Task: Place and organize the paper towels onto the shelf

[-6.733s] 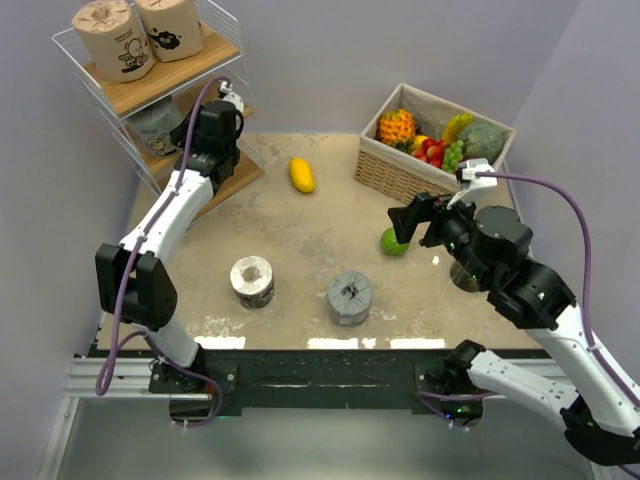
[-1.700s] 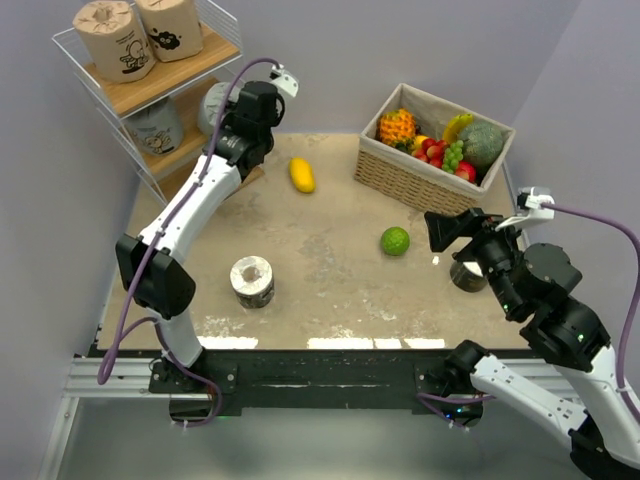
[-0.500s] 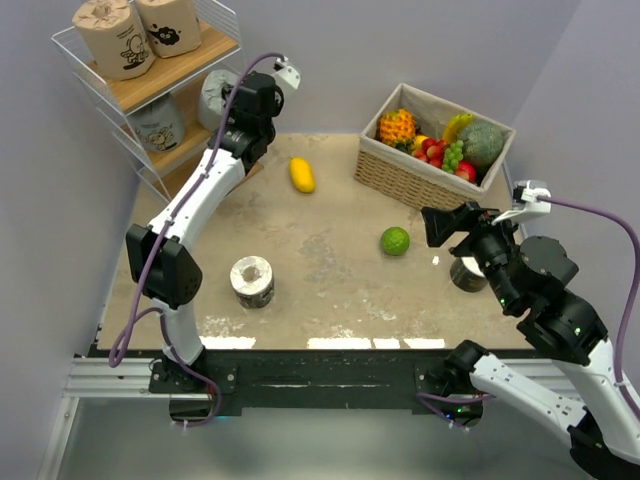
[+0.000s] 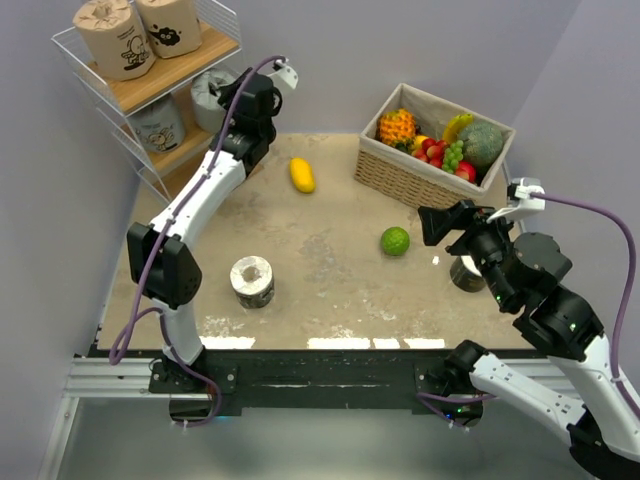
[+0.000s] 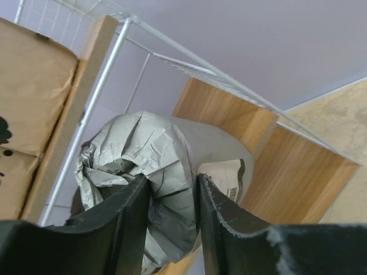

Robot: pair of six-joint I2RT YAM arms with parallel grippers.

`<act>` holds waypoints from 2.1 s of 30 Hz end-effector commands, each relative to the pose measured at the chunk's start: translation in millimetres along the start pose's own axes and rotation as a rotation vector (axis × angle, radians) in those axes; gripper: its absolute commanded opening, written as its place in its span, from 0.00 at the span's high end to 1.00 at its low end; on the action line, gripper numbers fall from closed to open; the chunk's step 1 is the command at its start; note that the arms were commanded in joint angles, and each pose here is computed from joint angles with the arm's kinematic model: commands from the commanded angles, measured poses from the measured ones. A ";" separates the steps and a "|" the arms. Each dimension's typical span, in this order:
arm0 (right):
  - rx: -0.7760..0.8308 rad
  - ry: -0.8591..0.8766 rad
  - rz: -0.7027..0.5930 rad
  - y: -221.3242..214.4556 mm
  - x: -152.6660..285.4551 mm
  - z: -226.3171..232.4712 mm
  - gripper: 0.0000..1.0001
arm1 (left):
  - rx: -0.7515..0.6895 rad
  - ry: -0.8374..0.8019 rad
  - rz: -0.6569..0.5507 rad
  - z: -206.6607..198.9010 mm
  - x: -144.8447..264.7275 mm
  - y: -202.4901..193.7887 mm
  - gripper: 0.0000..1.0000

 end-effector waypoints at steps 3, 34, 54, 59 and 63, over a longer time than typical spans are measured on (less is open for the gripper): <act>-0.013 0.032 -0.041 15.9 4.8 7.8 0.12 | 0.004 0.178 0.093 37.5 -5.4 -13.6 0.46; 0.008 0.089 0.058 4.3 -1.9 16.3 0.12 | 0.057 0.061 -0.036 34.0 31.5 -1.4 0.39; 0.021 0.088 0.063 -4.1 -12.5 16.8 0.11 | 0.009 0.002 0.061 -5.7 34.6 -39.8 0.58; 0.021 0.079 0.051 -6.1 -14.1 14.7 0.11 | -0.025 0.054 0.081 -2.5 20.1 -38.9 0.59; 0.021 0.070 0.049 -6.3 -16.7 15.2 0.11 | -0.024 0.073 0.069 -0.4 9.7 -33.2 0.59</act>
Point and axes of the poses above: each gripper's point midway between its finger pads, its own x axis back along the fingers, its own z axis along the line the jaws close on, y = z × x, the point moved 9 cm from there along x, back along the fingers, and after that the axes turned 9 degrees about -x, right-handed, at the moved point
